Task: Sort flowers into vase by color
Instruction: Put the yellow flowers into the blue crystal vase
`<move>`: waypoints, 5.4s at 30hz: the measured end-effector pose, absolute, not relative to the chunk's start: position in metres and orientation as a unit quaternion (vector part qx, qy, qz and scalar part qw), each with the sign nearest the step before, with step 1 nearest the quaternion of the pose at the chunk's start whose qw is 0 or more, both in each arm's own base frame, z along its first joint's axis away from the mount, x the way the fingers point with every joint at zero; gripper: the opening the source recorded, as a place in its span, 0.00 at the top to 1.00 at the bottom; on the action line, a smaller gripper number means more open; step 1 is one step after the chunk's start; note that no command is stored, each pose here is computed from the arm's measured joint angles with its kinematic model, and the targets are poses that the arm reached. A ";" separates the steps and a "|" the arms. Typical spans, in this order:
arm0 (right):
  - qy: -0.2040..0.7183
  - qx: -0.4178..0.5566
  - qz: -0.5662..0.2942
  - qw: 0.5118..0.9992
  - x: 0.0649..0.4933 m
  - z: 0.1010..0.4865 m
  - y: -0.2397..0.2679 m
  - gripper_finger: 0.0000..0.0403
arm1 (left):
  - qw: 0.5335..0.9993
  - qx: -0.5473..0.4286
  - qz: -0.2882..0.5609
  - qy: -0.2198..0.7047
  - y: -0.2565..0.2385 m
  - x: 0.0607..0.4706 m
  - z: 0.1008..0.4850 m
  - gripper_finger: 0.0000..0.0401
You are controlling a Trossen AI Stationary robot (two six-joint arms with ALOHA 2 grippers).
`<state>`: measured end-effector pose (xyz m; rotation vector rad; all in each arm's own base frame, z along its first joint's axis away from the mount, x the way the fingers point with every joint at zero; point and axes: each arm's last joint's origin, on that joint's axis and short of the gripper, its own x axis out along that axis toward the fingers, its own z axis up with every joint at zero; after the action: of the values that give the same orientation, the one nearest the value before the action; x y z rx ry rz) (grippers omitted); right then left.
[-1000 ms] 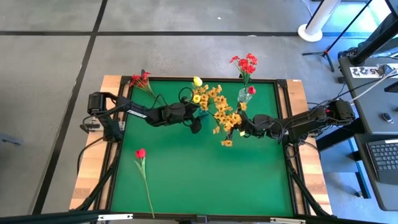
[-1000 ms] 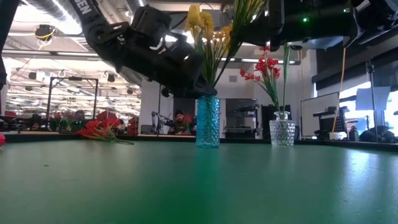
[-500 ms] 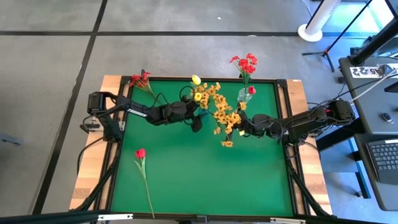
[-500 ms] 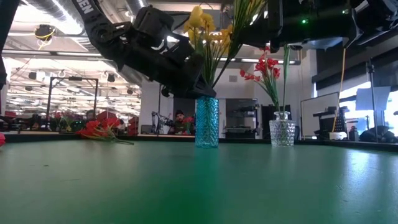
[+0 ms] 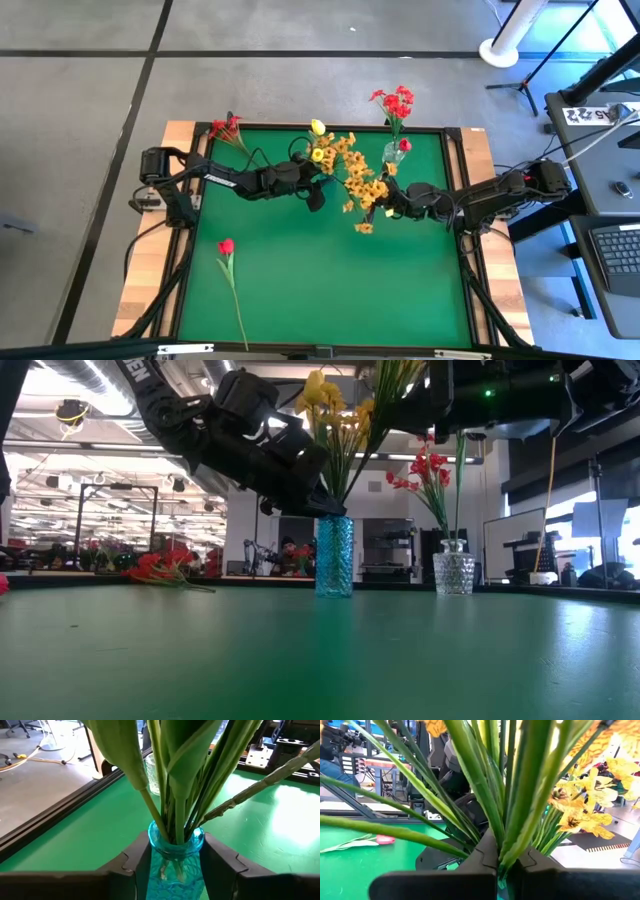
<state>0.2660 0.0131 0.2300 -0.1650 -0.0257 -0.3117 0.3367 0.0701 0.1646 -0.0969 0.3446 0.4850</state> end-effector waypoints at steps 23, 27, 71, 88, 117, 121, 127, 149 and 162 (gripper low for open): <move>0.026 -0.099 -0.166 0.981 0.272 0.257 0.013 0.99 | 0.959 -0.052 0.181 0.210 0.044 0.338 0.158 0.88; 0.046 -0.105 -0.176 0.978 0.271 0.254 0.012 0.99 | 0.961 -0.065 0.170 0.209 0.044 0.339 0.158 0.91; 0.094 -0.040 -0.180 0.978 0.273 0.238 0.012 0.99 | 0.939 -0.039 0.246 0.237 0.035 0.312 0.194 0.73; 0.096 -0.015 -0.166 0.981 0.273 0.237 0.013 0.99 | 0.960 -0.033 0.221 0.169 0.051 0.304 0.225 0.71; 0.086 -0.011 -0.158 0.984 0.273 0.239 0.013 0.99 | 0.962 -0.157 0.179 0.131 0.126 0.337 0.123 0.72; 0.079 -0.010 -0.157 0.984 0.273 0.240 0.013 0.99 | 0.969 -0.158 0.138 0.133 0.118 0.340 0.124 0.72; 0.078 -0.008 -0.153 0.985 0.274 0.240 0.014 0.99 | 0.976 -0.151 0.073 0.139 0.100 0.346 0.124 0.72; 0.142 0.042 -0.137 0.979 0.270 0.228 0.015 0.99 | 0.972 -0.149 0.062 0.170 0.080 0.349 0.119 0.72; 0.164 0.046 -0.141 0.975 0.278 0.213 0.016 0.99 | 0.971 -0.152 0.067 0.170 0.081 0.349 0.119 0.72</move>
<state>0.2782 0.0157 0.2134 0.0934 0.3311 -0.2844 0.3491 0.0808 0.1189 -0.3075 0.3431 0.1354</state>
